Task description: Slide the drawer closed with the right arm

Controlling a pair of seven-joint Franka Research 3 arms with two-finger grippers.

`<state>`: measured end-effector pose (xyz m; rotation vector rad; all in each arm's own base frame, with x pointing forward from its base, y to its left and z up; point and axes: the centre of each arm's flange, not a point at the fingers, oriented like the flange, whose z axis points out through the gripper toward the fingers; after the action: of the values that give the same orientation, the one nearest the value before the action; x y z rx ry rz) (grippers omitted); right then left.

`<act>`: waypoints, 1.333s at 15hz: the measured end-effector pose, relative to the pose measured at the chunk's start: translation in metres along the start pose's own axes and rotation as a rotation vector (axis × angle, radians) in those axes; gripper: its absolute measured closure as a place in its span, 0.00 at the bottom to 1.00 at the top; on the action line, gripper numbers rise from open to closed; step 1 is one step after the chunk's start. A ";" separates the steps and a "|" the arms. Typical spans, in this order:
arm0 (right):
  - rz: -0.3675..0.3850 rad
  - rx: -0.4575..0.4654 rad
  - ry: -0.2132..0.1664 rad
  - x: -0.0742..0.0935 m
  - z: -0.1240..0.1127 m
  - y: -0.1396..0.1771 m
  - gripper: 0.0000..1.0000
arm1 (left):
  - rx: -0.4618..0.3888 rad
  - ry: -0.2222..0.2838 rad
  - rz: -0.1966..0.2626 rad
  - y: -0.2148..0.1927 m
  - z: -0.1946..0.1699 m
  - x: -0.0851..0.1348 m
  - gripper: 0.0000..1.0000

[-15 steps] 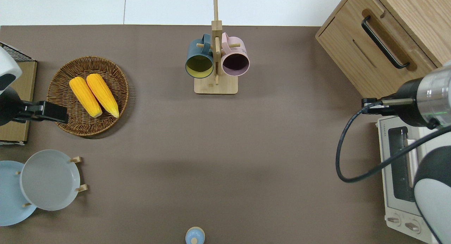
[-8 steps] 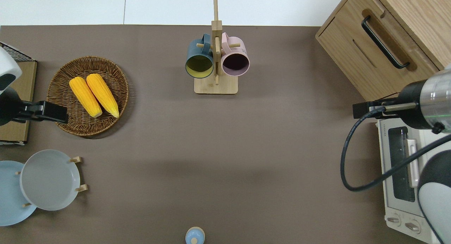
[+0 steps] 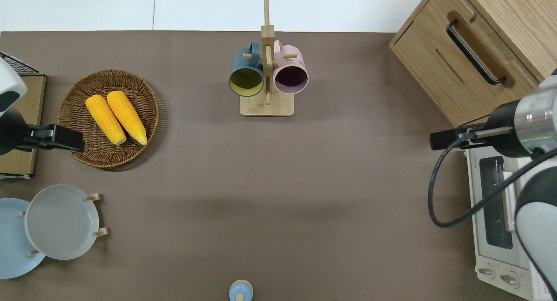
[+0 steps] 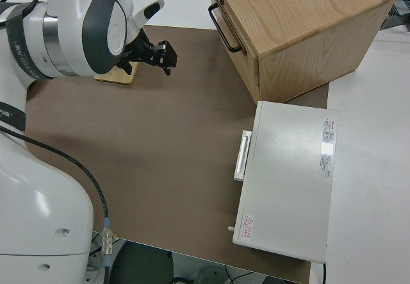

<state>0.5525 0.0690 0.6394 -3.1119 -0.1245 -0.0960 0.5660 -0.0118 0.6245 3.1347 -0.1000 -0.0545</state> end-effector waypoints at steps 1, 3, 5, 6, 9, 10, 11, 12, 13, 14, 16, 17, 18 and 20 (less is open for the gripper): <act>-0.001 -0.015 -0.002 0.003 0.007 0.001 0.01 | 0.000 0.000 0.000 0.000 0.000 0.000 0.00; -0.001 -0.048 0.004 0.007 0.021 0.004 0.01 | 0.000 0.000 0.000 0.000 0.000 0.000 0.00; 0.005 -0.059 0.011 0.011 0.030 0.006 0.01 | 0.000 0.000 0.000 0.000 0.000 0.000 0.00; 0.009 -0.060 0.013 0.012 0.032 0.006 0.01 | 0.000 0.000 0.000 0.000 0.000 0.000 0.00; 0.020 -0.062 0.015 0.012 0.032 0.008 0.01 | 0.000 0.000 0.000 0.000 0.000 0.000 0.00; 0.023 -0.062 0.015 0.012 0.032 0.009 0.01 | 0.000 0.000 0.000 0.000 0.000 0.000 0.00; 0.025 -0.062 0.015 0.012 0.032 0.009 0.01 | 0.000 0.000 0.000 0.000 0.000 0.000 0.00; 0.025 -0.061 0.013 0.012 0.033 0.009 0.01 | 0.000 0.000 0.000 0.000 0.000 0.000 0.00; 0.026 -0.062 0.007 0.011 0.034 0.009 0.01 | 0.000 0.000 0.000 0.000 0.000 0.000 0.00; 0.026 -0.062 -0.007 0.010 0.036 0.010 0.01 | 0.000 0.000 0.000 0.000 0.000 0.000 0.00; 0.028 -0.052 -0.044 0.006 0.039 0.009 0.01 | 0.000 0.000 0.000 0.000 0.000 0.000 0.00; 0.029 -0.047 -0.053 0.005 0.039 0.008 0.01 | 0.000 0.000 0.000 0.000 0.000 0.000 0.00; 0.029 -0.046 -0.060 0.004 0.040 0.008 0.01 | 0.000 0.000 0.000 0.000 0.000 0.000 0.00; 0.030 -0.046 -0.073 0.002 0.041 0.008 0.01 | 0.000 0.000 0.000 0.000 0.000 0.000 0.00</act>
<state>0.5580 0.0622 0.5987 -3.1626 -0.0784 0.0160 0.5660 -0.0118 0.6245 3.1347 -0.1000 -0.0545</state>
